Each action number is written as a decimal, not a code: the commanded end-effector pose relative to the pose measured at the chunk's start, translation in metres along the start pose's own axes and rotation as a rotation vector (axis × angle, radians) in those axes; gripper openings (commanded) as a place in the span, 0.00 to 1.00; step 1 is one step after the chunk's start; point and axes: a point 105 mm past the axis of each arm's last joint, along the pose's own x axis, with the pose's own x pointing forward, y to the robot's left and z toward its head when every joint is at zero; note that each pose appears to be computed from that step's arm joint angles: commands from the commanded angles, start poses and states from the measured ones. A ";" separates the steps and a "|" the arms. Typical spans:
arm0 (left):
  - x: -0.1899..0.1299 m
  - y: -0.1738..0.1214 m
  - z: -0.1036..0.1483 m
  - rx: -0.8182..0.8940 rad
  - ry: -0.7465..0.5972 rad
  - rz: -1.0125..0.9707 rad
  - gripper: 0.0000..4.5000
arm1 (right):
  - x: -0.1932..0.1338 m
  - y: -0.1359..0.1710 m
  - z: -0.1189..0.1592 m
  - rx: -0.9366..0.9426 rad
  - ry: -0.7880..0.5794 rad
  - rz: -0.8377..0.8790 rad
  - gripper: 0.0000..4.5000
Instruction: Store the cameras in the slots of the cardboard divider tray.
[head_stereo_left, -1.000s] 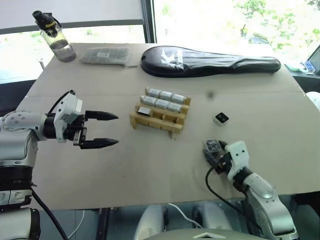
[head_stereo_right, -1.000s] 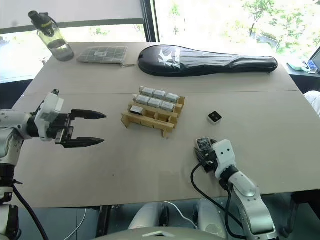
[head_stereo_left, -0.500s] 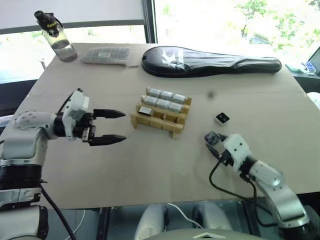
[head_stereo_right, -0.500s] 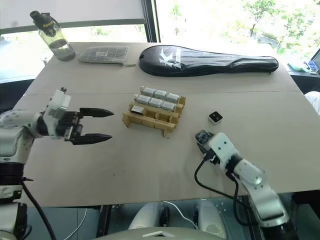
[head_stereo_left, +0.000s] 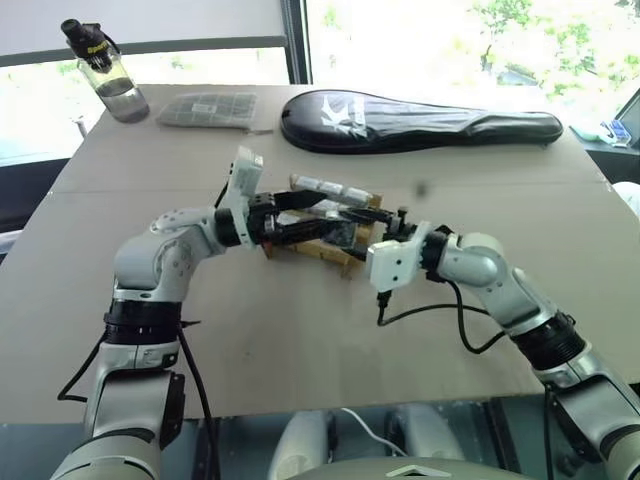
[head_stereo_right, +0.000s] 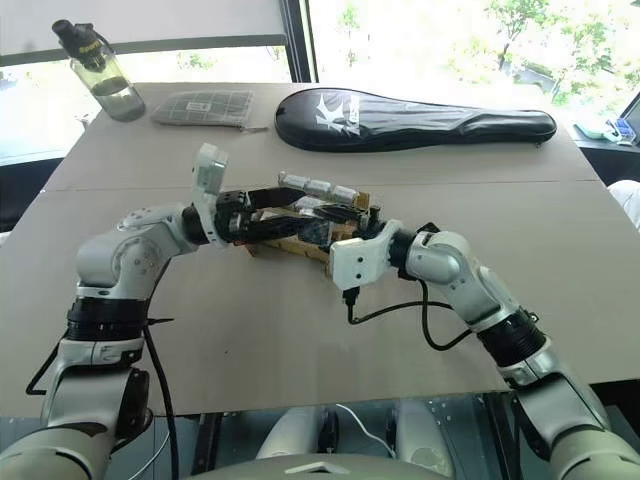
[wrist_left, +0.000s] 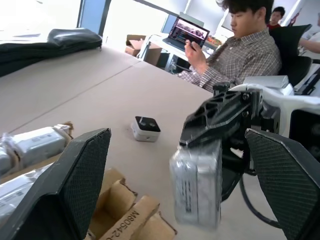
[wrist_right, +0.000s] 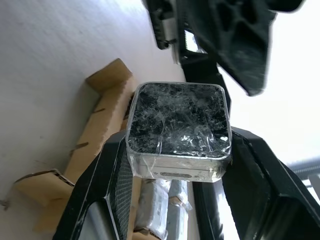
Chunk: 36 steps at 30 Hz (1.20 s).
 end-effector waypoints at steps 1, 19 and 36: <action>-0.005 -0.007 0.014 0.028 -0.014 -0.034 1.00 | 0.000 -0.013 0.009 -0.058 -0.051 -0.051 0.43; -0.017 -0.015 0.002 -0.005 0.159 -0.156 1.00 | 0.003 -0.008 0.013 -0.082 -0.070 -0.032 0.43; -0.025 -0.016 0.000 0.049 0.326 -0.266 1.00 | 0.005 0.010 0.012 -0.196 -0.090 0.091 0.43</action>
